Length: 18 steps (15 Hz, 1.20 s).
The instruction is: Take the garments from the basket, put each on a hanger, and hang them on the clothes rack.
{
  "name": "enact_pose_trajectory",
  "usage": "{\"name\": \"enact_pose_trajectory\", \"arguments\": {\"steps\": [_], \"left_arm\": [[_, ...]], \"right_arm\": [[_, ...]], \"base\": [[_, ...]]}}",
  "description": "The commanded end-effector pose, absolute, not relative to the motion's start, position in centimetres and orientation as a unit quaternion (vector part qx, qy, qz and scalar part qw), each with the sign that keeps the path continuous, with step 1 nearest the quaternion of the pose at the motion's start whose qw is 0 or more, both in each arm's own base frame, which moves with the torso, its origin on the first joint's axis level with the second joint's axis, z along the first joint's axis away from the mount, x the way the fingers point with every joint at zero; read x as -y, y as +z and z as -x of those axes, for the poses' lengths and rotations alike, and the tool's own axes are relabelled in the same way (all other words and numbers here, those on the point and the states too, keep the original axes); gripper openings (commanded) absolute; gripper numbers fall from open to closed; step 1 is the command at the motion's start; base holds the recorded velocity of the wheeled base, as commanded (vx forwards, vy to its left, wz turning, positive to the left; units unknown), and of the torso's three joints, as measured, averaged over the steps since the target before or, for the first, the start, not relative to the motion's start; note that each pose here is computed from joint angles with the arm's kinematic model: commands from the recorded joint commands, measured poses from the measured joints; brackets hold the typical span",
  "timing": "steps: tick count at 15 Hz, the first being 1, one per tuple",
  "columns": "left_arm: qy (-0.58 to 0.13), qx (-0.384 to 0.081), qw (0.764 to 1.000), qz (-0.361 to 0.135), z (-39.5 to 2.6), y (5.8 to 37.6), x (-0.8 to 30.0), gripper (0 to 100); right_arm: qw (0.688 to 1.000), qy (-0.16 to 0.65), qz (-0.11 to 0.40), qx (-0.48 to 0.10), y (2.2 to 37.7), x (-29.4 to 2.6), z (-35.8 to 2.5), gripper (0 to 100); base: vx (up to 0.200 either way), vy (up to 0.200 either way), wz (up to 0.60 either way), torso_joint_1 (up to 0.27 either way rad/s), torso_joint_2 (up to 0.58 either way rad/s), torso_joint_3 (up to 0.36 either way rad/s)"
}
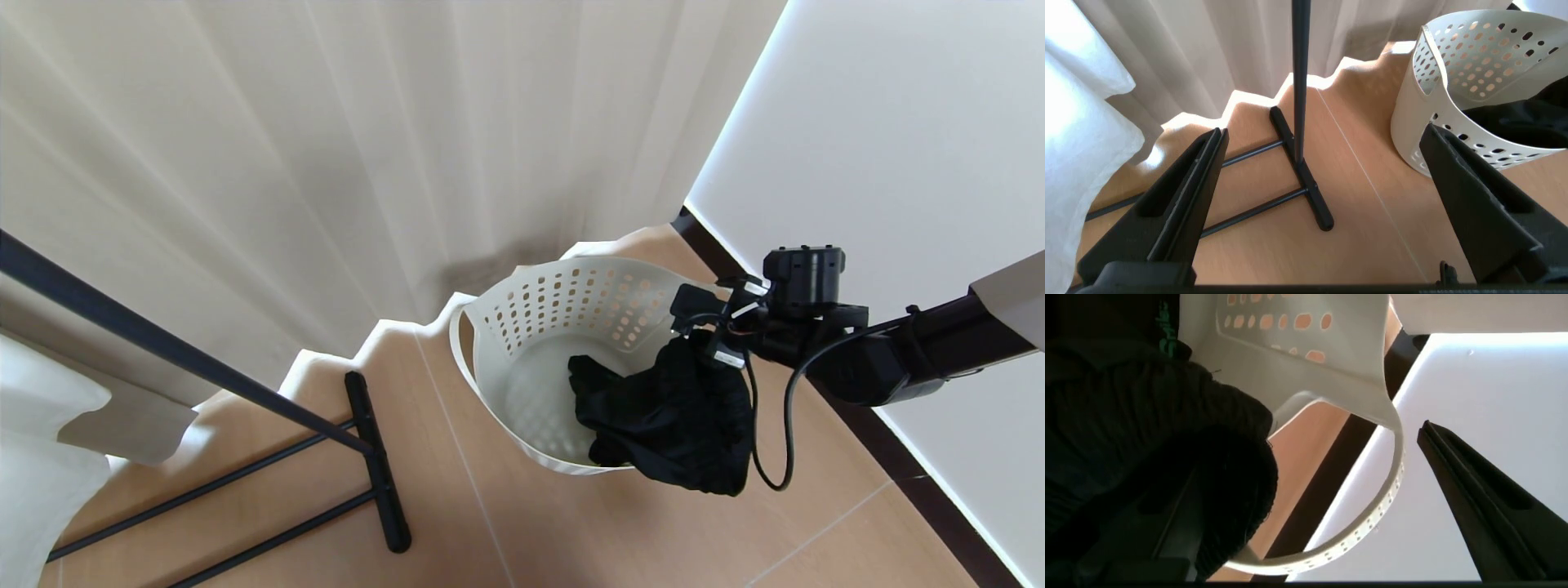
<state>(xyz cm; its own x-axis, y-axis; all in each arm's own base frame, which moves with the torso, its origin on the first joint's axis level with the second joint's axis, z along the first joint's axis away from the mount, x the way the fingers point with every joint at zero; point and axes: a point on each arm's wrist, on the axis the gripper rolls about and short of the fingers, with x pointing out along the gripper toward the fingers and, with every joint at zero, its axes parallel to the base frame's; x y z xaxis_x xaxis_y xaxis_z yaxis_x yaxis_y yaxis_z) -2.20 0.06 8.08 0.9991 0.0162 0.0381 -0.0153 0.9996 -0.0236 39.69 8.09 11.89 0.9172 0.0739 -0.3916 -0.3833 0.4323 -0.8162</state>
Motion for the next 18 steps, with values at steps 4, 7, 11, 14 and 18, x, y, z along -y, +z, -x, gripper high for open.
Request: {"name": "enact_pose_trajectory", "arguments": {"steps": [4,7,11,14,18], "left_arm": [[0.008,0.019,1.0,0.012,2.2,8.1,-0.1,100],[0.008,0.019,1.0,0.012,2.2,8.1,-0.1,100],[0.007,0.019,1.0,0.012,2.2,8.1,-0.1,100],[0.008,0.019,1.0,0.007,2.2,8.1,-0.1,100],[0.008,0.021,1.0,0.007,2.2,8.1,-0.1,100]], "right_arm": [[0.85,0.131,0.488,-0.15,12.1,-9.0,-39.6,0],[0.883,0.128,0.425,-0.156,12.3,-9.5,-39.1,0],[0.93,0.111,0.321,-0.139,15.9,-8.6,-35.4,0],[0.966,0.132,0.196,-0.101,20.0,-8.6,-29.1,0],[0.978,0.202,0.012,-0.044,24.4,-9.9,-19.6,0]], "base": [[0.0,0.0,0.0,0.0,0.0,0.0],[0.0,0.0,0.0,0.0,0.0,0.0],[0.0,0.0,0.0,0.0,0.0,0.0],[0.0,0.0,0.0,0.0,0.0,0.0],[0.0,0.0,0.0,0.0,0.0,0.0]]}}
